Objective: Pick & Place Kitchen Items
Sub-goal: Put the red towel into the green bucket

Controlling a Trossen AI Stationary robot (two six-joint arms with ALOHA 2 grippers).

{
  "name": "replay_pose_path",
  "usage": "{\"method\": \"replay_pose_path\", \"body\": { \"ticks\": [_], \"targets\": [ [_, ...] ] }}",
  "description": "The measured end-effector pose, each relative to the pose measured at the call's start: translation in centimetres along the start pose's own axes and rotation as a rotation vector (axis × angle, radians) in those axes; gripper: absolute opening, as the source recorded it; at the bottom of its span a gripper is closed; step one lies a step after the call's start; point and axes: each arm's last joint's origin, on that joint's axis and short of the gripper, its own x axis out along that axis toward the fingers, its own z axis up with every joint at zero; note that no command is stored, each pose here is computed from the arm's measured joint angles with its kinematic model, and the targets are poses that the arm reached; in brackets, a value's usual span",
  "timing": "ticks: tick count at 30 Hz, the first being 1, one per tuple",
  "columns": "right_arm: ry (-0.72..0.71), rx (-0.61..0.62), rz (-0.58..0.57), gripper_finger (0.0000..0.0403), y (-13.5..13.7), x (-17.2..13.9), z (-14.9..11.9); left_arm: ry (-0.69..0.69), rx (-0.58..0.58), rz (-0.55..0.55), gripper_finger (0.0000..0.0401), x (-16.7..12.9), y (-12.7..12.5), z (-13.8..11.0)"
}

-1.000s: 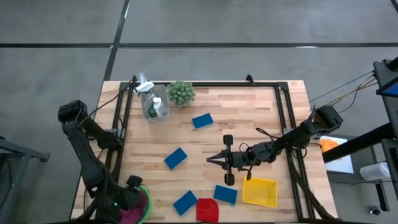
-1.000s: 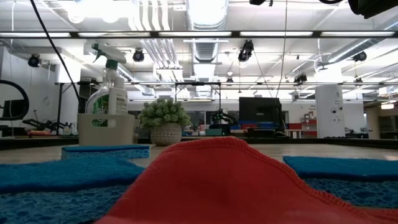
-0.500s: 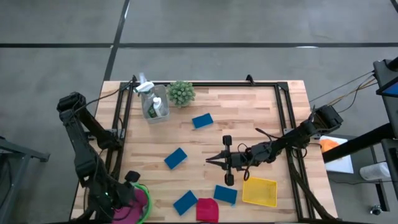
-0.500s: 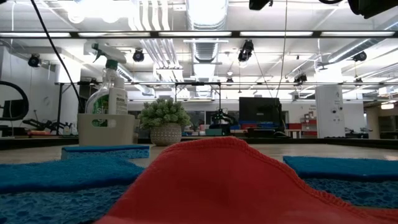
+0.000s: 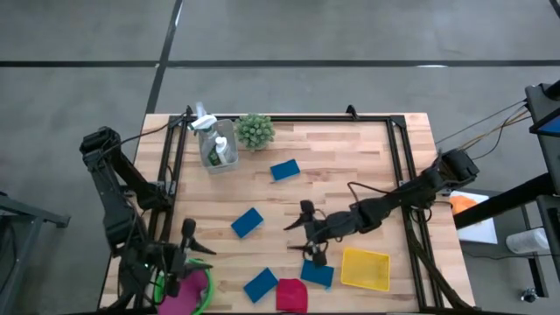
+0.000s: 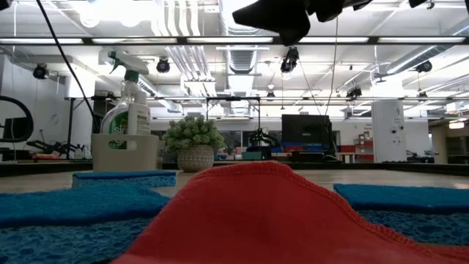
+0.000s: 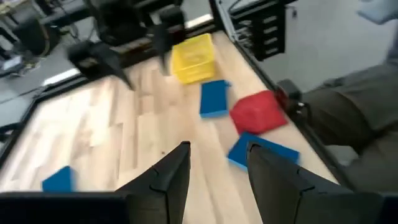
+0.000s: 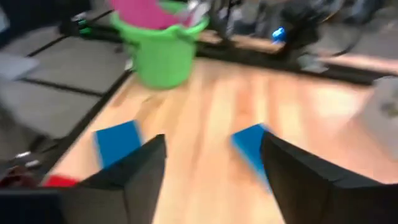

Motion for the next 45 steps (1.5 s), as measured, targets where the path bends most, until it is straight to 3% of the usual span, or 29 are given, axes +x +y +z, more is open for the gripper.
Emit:
{"method": "replay_pose_path", "body": {
  "ticks": [4, 9, 17, 26, 35, 45],
  "targets": [
    [0.089, 0.06, 0.12, 0.0298, 0.7, 1.4, -0.6, -0.037, -0.071, 0.037, 0.0157, 1.0, 0.4, 0.1],
    [0.254, 0.108, 0.14, 0.0301, 1.4, 3.6, -3.0, -0.166, -0.048, 0.048, 0.0158, 3.4, 0.5, -1.6],
    [0.382, 0.191, 0.236, 0.0254, 2.4, 5.1, -4.9, -0.256, -0.06, 0.088, 0.0158, 5.1, 2.3, -4.4],
    [0.452, 0.218, 0.385, 0.0186, 4.1, 7.2, -6.1, -0.246, -0.086, 0.151, 0.0158, 5.7, 3.8, -4.5],
    [0.608, 0.196, 0.375, 0.0151, 4.9, 10.0, -6.9, -0.242, -0.093, 0.161, 0.0158, 5.8, 4.0, -4.5],
    [0.662, 0.104, 0.307, 0.0139, 5.3, 10.8, -6.3, -0.235, -0.089, 0.16, 0.0158, 5.9, 4.0, -4.6]
  ]
}}
